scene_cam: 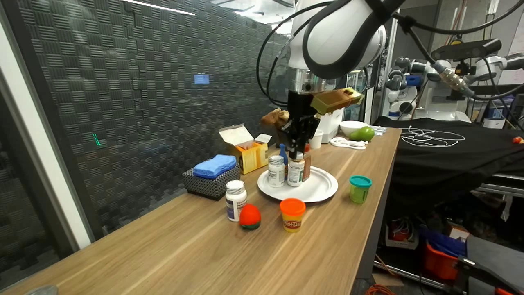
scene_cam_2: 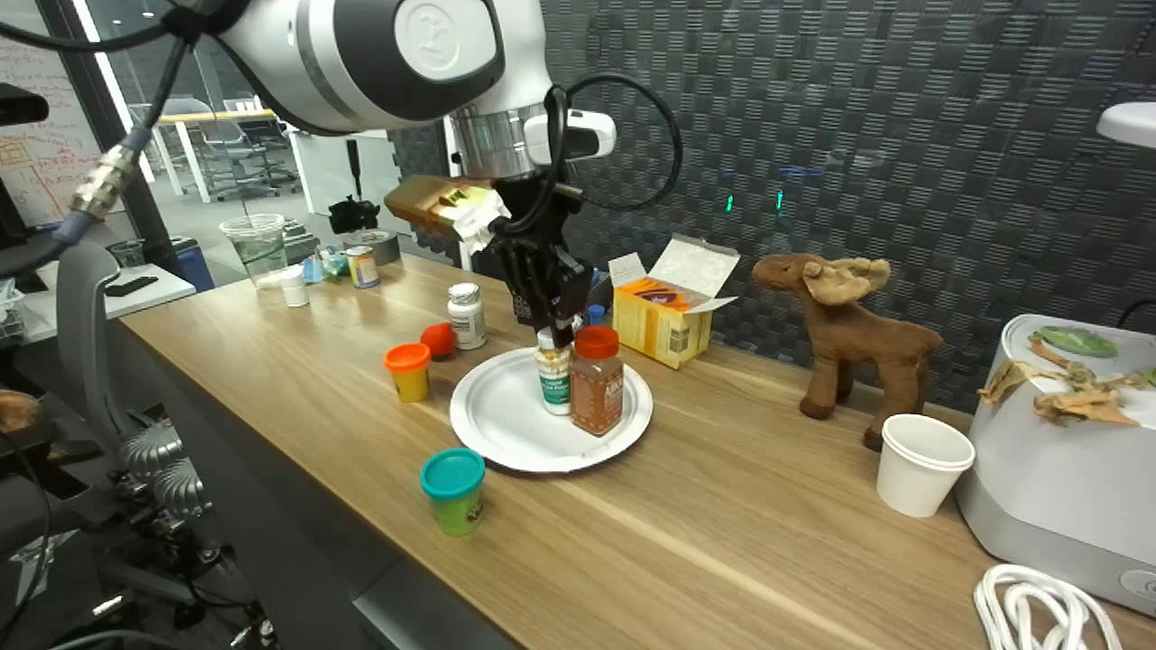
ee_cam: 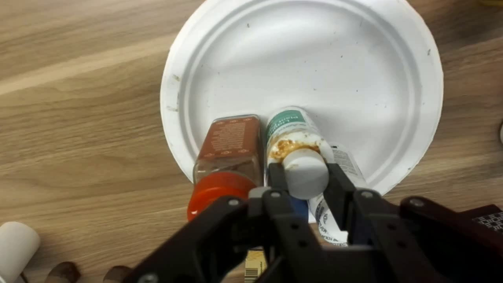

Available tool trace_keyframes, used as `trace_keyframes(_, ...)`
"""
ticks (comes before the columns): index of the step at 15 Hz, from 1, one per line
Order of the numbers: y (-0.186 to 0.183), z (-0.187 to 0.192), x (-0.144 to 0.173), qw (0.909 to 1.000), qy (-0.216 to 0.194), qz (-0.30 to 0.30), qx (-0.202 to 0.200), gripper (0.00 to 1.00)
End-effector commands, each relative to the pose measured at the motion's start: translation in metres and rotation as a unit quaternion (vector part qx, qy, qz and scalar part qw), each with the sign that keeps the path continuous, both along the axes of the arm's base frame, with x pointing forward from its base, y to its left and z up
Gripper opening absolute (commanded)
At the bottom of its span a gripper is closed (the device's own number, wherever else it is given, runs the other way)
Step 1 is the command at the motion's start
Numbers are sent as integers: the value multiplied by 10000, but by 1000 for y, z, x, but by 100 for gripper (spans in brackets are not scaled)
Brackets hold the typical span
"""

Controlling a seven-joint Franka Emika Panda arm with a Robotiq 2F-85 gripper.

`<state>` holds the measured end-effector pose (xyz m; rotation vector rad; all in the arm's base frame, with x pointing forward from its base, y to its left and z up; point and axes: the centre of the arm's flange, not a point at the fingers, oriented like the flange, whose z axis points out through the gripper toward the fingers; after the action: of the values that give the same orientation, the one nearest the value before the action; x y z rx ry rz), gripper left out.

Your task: Put the bottles and the red object on the plate

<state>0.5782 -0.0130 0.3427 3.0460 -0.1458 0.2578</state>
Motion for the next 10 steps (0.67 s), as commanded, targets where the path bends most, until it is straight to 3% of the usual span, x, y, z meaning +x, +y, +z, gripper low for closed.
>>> trace_keyframes(1, -3, 2, 13, 9996, -258, -118, 92, 8)
trace_keyframes(2, -3, 2, 12, 9996, -252, -104, 121, 8)
trace_keyframes(3, -2, 5, 11, 9996, -232, -73, 147, 55)
trace_keyframes(5, 0, 12, 4, 9995, -234, -42, 207, 61)
trace_keyframes(10, 12, 46, -8, 9986, -478, 47, 237, 98)
